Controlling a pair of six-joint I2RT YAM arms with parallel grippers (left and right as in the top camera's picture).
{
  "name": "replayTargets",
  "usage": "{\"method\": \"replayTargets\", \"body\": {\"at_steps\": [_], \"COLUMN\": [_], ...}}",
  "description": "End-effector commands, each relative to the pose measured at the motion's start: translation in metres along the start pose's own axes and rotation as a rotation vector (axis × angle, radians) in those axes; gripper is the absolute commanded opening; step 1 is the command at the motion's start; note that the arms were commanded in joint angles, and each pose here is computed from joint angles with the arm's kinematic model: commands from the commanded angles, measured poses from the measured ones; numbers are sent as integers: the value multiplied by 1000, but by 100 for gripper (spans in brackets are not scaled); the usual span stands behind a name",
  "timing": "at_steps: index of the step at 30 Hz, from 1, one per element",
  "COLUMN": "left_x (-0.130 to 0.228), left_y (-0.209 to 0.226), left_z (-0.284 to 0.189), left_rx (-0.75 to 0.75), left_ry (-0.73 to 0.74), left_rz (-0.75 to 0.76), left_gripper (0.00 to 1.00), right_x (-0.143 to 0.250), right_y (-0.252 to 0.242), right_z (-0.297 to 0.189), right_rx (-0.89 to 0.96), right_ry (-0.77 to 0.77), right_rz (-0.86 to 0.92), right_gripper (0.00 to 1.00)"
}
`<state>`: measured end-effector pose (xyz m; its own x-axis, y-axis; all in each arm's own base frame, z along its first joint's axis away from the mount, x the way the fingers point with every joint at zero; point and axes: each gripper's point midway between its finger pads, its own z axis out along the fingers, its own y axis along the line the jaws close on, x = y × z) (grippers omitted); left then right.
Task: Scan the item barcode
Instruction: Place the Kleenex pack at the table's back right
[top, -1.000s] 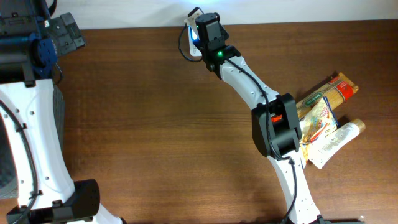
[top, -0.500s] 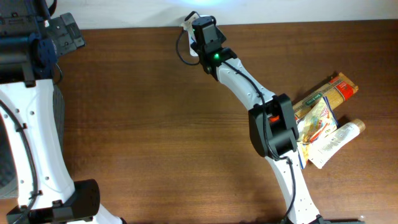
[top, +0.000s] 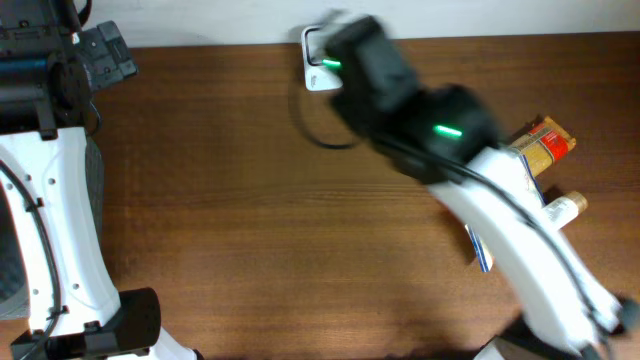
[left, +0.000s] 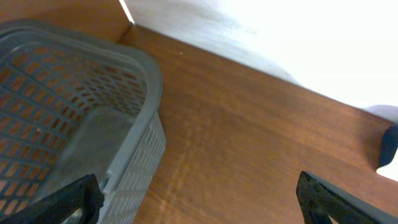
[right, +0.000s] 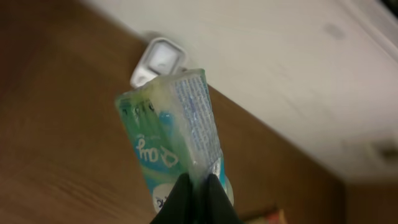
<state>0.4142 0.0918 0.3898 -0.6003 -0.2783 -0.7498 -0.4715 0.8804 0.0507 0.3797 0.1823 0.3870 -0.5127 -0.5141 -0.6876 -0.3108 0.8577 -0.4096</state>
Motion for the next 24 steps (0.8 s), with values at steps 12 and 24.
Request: {"method": "replayTargets", "body": {"at_steps": [12, 24], "left_x": [-1, -1], "left_y": [3, 3], "left_z": [2, 2], "left_rx": [-13, -13], "left_ry": [-1, -1], "left_rz": [10, 10], "left_gripper": [99, 99], "right_x": [322, 125], "right_y": [-144, -70], "right_z": [65, -172], "right_rx": [295, -203], "right_ry": [889, 28], "right_rz": [1003, 574], "right_gripper": [50, 99]}}
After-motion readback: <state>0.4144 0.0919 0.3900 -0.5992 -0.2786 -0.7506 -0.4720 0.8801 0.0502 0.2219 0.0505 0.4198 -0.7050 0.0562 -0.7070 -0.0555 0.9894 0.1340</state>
